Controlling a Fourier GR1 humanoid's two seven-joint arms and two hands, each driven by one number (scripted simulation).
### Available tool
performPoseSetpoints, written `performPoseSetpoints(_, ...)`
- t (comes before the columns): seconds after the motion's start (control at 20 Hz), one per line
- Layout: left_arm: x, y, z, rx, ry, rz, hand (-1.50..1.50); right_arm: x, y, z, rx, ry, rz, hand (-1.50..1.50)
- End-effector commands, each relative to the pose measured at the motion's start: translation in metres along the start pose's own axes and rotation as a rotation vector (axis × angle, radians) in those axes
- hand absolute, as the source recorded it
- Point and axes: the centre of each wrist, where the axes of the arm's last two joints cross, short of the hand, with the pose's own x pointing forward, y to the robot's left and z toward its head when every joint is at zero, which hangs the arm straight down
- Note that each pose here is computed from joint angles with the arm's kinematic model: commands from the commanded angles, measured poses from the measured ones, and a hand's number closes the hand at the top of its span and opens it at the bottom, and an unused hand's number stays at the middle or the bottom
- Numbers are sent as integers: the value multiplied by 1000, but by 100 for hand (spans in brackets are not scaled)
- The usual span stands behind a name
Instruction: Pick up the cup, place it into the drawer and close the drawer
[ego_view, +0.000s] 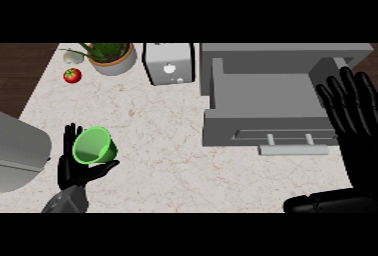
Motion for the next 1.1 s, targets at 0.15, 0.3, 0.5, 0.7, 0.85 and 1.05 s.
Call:
performPoseSetpoints(0.15,-4,-1,2,-74,-15,112,150,8,4,-1,-20,-4,0,-150)
performPoseSetpoints(0.3,-13,-11,11,-81,-31,127,150,1,5,-6,5,9,-11,-150)
performPoseSetpoints(0.5,3,-1,-9,-83,-144,87,150,-5,16,4,-16,-21,-12,-150)
performPoseSetpoints(0.7,-1,-6,-4,-42,-204,46,150,1,-12,-3,-1,-4,22,-150)
performPoseSetpoints(0.85,-6,-21,-4,-126,-174,50,150,4,2,-3,8,8,-5,-150)
performPoseSetpoints(1.05,-1,-21,1,-195,-187,68,150,-7,-6,-3,-8,6,0,-150)
